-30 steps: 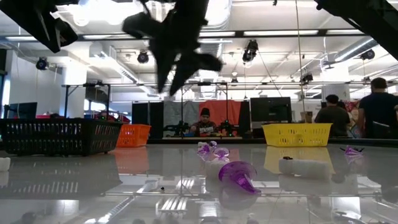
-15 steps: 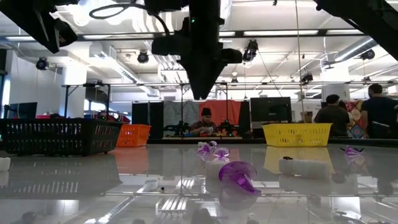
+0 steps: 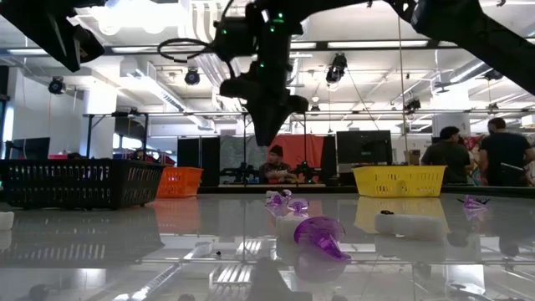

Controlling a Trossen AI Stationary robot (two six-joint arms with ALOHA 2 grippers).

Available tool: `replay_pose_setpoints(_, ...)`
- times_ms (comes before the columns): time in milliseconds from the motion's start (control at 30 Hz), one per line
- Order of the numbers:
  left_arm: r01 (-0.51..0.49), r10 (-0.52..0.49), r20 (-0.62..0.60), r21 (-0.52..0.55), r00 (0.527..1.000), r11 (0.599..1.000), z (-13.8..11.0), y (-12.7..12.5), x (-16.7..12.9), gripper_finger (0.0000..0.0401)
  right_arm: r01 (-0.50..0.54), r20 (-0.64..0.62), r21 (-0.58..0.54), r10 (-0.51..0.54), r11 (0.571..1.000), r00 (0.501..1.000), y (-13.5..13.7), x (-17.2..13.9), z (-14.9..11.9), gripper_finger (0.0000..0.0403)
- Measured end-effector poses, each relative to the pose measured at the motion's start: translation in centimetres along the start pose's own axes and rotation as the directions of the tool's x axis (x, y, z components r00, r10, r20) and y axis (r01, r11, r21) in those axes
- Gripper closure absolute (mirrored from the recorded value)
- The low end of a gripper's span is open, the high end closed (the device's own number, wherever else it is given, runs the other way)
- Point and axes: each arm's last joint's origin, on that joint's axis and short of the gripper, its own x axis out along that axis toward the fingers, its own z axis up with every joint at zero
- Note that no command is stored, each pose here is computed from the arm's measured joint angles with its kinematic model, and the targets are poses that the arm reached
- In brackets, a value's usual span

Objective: Sort Halloween decoration
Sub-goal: Put the white skull toy into the yellow bin

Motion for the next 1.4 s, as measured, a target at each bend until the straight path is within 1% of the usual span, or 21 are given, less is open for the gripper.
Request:
replay_pose_setpoints(167,-0.002,0.002,0.001,-0.061,1.000,0.998,0.0,0.0,0.0,0.0305,-0.114,-0.047,-0.048,0.112,0.992,0.993,-2.8,0.4,1.1,0.0335)
replay_pose_setpoints(400,-0.003,0.003,0.001,-0.153,1.000,0.988,0.0,0.0,0.0,0.0305,-0.206,-0.076,-0.134,0.197,0.969,0.977,-5.3,0.9,1.9,0.0335)
replay_pose_setpoints(500,-0.010,0.011,0.003,-0.184,1.000,0.983,0.0,0.0,0.0,0.0305,-0.248,-0.084,-0.163,0.237,0.955,0.968,-6.1,1.7,2.0,0.0335)
replay_pose_setpoints(700,-0.069,0.076,0.022,-0.233,0.997,0.970,0.1,0.2,0.0,0.0305,-0.256,-0.090,-0.192,0.242,0.947,0.966,-6.6,4.4,1.8,0.0335)
replay_pose_setpoints(933,-0.092,0.105,0.030,-0.286,0.994,0.954,0.1,0.3,0.0,0.0305,-0.253,-0.063,-0.251,0.245,0.934,0.967,-6.6,6.8,1.5,0.0335)
replay_pose_setpoints(1133,-0.101,0.120,0.035,-0.341,0.992,0.934,0.1,0.3,0.0,0.0305,-0.248,-0.033,-0.236,0.248,0.939,0.968,-7.3,8.4,1.5,0.0335)
replay_pose_setpoints(1267,-0.100,0.120,0.036,-0.356,0.992,0.929,0.1,0.3,0.0,0.0305,-0.236,-0.018,-0.221,0.238,0.946,0.971,-8.0,8.9,1.5,0.0335)
replay_pose_setpoints(1400,-0.100,0.120,0.036,-0.361,0.992,0.927,0.1,0.3,0.0,0.0305,-0.219,-0.029,-0.196,0.218,0.956,0.976,-8.7,9.3,1.4,0.0335)
